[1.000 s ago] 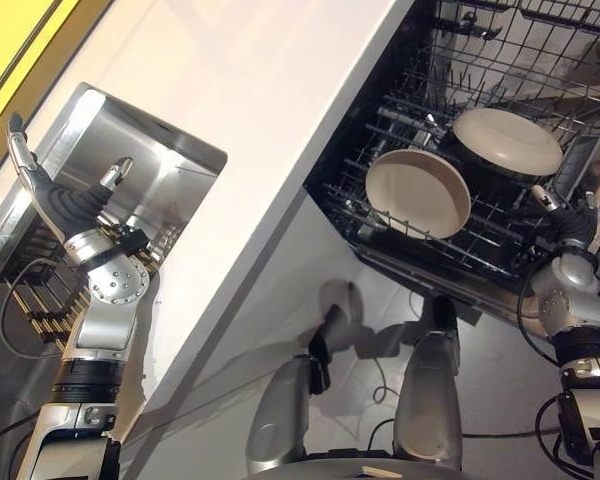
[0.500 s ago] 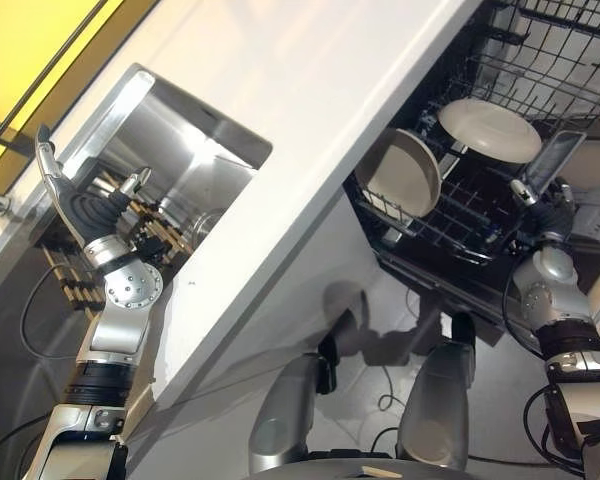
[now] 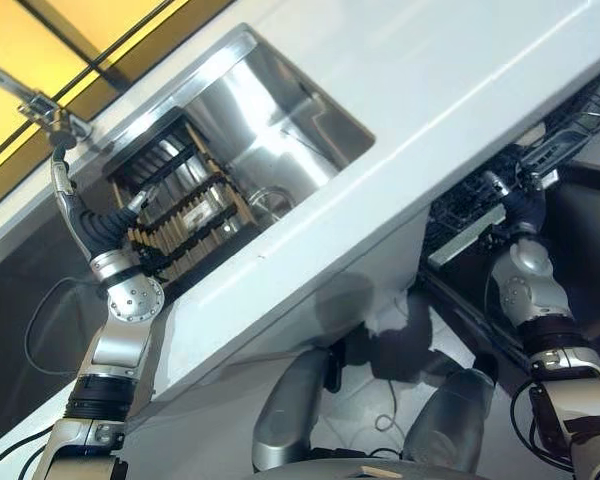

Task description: Pick up plates and place into dishwasher.

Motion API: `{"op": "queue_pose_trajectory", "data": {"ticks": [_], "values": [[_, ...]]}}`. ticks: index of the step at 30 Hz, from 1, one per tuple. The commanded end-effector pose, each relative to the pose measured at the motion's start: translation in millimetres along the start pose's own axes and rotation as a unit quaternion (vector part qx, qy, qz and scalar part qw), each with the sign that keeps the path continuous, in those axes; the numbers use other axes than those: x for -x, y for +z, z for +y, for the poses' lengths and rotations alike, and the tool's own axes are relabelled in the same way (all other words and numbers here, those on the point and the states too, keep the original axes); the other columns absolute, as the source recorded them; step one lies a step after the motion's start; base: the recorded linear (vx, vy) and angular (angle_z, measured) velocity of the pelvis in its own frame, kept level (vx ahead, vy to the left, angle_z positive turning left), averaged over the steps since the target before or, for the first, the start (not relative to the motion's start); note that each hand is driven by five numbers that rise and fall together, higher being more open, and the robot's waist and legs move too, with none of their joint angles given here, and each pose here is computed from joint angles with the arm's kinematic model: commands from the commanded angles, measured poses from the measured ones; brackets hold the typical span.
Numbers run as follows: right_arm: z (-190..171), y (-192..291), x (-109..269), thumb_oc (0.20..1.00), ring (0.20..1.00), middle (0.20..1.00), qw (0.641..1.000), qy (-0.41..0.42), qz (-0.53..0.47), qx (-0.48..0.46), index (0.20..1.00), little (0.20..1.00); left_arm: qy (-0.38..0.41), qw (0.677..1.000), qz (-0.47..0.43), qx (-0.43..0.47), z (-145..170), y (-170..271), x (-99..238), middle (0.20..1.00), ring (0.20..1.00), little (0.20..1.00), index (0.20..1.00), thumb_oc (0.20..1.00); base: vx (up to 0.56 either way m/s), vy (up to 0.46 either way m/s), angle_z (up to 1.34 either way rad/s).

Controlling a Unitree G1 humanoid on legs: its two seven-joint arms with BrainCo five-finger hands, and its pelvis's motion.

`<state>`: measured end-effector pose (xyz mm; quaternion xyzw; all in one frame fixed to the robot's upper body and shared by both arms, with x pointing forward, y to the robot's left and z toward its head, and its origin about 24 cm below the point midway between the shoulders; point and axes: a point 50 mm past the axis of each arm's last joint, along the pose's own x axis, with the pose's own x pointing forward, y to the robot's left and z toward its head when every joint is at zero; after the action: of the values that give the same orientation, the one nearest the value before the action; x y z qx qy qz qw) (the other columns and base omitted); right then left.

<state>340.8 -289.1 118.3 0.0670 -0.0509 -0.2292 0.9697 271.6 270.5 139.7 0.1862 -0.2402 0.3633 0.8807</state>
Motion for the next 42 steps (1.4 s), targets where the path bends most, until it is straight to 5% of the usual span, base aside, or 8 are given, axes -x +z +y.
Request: {"op": "queue_pose_trajectory", "data": {"ticks": [1,15,25,42], "values": [[82.6,33.3,4.7,1.000,1.000,1.000,0.985,0.145,-0.080,-0.049,1.000,1.000,0.000,1.000,-0.022,-0.015,20.4,0.0,-2.1,1.000,1.000,1.000,1.000,1.000,0.04,-0.012,0.21],[65.3,32.1,-2.5,1.000,1.000,1.000,0.989,0.122,-0.075,-0.035,1.000,1.000,-0.023,1.000,-0.017,-0.011,18.9,-2.6,3.5,1.000,1.000,1.000,1.000,1.000,0.03,0.004,0.04],[30.0,32.8,1.5,1.000,1.000,1.000,0.994,0.002,-0.113,-0.008,1.000,1.000,-0.016,0.999,-0.027,-0.004,18.5,0.9,1.5,1.000,1.000,1.000,1.000,1.000,-0.05,-0.054,-0.09],[-10.7,25.9,24.5,1.000,1.000,1.000,0.987,-0.070,-0.143,0.001,1.000,1.000,-0.003,0.999,-0.035,0.011,18.1,-0.4,4.6,1.000,1.000,1.000,1.000,1.000,-0.07,-0.033,-0.23]]}}
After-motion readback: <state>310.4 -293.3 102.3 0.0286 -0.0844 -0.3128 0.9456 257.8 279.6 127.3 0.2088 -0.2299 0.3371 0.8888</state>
